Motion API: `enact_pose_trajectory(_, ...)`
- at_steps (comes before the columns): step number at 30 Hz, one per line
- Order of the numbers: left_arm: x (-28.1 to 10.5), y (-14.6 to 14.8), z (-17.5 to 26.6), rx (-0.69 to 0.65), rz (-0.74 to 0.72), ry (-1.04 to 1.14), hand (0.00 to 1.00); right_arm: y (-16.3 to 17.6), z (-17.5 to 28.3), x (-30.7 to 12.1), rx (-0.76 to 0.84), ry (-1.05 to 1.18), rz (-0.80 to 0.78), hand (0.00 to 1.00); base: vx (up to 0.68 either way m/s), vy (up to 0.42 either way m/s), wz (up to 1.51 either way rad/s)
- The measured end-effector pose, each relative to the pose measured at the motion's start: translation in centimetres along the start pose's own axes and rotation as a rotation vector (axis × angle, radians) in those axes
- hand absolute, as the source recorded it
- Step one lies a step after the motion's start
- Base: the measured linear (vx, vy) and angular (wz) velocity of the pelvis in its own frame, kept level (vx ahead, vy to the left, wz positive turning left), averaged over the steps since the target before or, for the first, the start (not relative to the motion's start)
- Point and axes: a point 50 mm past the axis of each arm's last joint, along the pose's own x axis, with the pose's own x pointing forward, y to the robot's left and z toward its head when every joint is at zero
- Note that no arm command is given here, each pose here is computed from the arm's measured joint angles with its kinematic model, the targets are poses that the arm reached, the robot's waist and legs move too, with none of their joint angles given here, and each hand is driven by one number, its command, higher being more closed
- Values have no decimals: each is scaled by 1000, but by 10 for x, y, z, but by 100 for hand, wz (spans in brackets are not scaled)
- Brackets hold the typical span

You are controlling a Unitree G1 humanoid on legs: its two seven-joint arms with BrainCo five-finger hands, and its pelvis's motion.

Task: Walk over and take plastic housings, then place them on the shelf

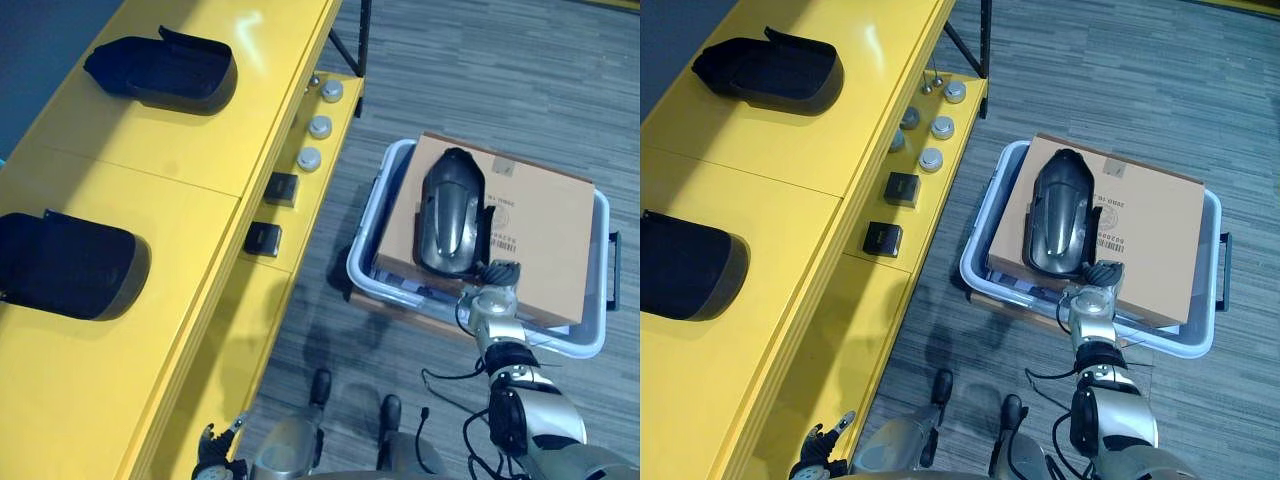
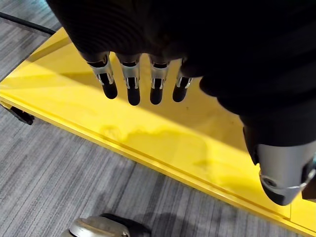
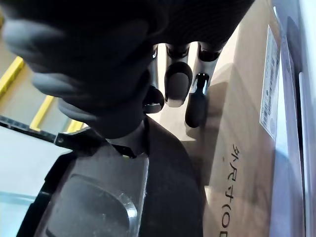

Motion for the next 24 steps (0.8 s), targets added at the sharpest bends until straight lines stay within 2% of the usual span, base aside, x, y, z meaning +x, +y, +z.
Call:
enact_pose_trajectory(5, 0, -1, 22, -22, 11, -95, 0, -11, 9, -6, -1, -87, -39, 100, 0, 0, 0)
enact_pose_trajectory(13, -17, -18, 74, -34, -66, -349, 0, -28, 24, -23, 8, -223, -107, 100, -19, -4, -3)
enact_pose_trajectory(20, -66, -38, 143, -149, -186, -716, 0, -33, 55, -49, 49, -412, -118, 100, -37, -10, -4)
enact_pose_trajectory(24, -91, -43, 169, -214, -253, -861, 0, -20, 77, -70, 89, -540, -63, 100, -8, 0, -1)
